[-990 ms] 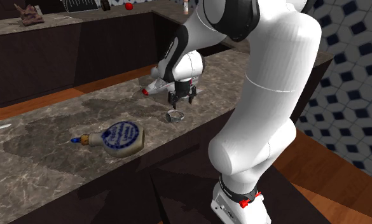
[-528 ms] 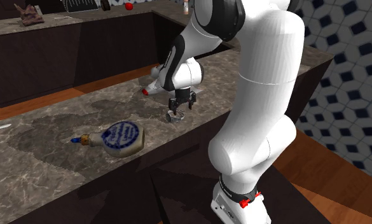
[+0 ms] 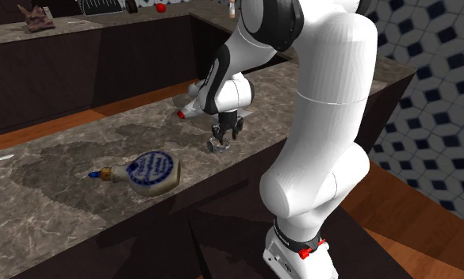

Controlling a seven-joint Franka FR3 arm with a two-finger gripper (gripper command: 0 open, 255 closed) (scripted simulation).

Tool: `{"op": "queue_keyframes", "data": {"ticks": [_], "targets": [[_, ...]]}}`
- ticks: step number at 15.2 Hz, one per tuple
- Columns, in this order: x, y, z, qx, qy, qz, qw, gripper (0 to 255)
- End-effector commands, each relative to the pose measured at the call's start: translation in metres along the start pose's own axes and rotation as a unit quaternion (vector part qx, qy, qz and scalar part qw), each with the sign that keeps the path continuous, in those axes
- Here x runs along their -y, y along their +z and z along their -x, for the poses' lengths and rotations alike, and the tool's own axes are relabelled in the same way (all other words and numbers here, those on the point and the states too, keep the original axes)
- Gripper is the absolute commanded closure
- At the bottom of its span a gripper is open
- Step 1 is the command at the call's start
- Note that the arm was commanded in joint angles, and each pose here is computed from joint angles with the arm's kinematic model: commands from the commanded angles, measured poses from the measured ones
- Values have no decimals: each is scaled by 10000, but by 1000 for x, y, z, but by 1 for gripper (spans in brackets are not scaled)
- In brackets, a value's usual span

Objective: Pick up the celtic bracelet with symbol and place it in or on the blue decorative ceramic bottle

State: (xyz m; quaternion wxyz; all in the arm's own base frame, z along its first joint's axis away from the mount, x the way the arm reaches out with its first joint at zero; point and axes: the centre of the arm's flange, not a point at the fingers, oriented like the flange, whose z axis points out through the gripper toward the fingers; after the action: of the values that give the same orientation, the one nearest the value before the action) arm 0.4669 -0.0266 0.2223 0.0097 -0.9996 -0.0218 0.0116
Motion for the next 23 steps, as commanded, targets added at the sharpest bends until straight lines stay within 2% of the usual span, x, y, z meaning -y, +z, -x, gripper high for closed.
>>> {"op": "queue_keyframes", "data": {"ticks": [1, 10, 11, 12, 13, 14, 15, 16, 17, 18, 23], "targets": [[0, 0, 0, 0, 0, 0, 10000, 255], [0, 0, 0, -4, 0, 0, 10000, 255], [0, 0, 0, -4, 0, 0, 10000, 0], [8, -4, -2, 46, 443, -159, 9989, 0], [15, -7, -5, 96, 886, -319, 9955, 0], [22, -11, -9, 146, 1327, -477, 9899, 0], [28, -15, -13, 195, 1764, -635, 9821, 0], [34, -20, -18, 244, 2198, -791, 9720, 0], [40, -24, -23, 292, 2627, -945, 9598, 0], [42, -26, -26, 316, 2840, -1022, 9529, 0], [48, 0, -26, 316, 2840, -1022, 9529, 0]]}}
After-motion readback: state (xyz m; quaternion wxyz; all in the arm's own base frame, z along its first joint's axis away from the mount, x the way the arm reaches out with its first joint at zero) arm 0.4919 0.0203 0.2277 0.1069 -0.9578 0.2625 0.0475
